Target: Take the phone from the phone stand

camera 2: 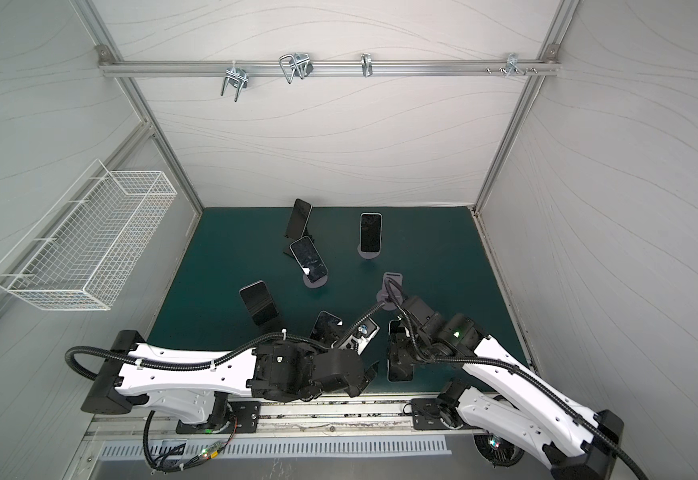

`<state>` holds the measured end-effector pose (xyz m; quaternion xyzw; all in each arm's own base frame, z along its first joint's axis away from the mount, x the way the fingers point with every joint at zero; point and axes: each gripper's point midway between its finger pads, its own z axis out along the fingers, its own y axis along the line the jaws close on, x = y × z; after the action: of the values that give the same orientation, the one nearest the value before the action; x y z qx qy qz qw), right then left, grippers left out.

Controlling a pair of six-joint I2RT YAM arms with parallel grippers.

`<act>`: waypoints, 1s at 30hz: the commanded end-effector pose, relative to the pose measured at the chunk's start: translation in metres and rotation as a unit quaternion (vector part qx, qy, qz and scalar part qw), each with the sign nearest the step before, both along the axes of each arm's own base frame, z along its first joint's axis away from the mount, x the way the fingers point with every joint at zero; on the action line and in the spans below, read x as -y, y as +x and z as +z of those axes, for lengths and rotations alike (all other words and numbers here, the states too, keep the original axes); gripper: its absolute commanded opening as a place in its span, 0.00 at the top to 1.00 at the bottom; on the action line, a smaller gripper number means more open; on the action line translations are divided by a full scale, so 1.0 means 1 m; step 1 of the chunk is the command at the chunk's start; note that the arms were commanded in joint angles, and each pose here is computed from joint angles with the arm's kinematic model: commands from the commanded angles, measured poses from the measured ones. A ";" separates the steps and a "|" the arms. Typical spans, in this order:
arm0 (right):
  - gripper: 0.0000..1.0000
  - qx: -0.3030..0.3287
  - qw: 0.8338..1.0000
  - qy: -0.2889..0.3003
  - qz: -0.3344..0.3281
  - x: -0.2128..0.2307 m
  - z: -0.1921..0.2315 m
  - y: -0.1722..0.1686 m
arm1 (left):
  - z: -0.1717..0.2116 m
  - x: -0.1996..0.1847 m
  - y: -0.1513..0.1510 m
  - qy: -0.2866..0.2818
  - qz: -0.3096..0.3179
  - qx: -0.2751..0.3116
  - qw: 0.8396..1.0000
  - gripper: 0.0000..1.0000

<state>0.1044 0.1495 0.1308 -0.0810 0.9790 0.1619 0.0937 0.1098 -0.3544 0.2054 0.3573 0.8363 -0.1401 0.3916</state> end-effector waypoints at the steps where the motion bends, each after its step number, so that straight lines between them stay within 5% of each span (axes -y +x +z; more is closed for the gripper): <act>1: 0.54 0.013 1.000 0.016 -0.014 -0.018 0.001 0.009 | 0.002 -0.021 0.002 -0.014 0.050 -0.018 0.999 0.02; 30: 0.53 -0.022 0.999 0.011 -0.045 -0.069 -0.050 0.020 | -0.005 -0.100 0.012 -0.010 0.116 -0.002 0.993 0.01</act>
<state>0.1201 0.2120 0.0807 -0.0520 0.9828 0.1616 0.0727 0.1183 -0.2608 0.1970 0.2759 0.8693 -0.1049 0.3964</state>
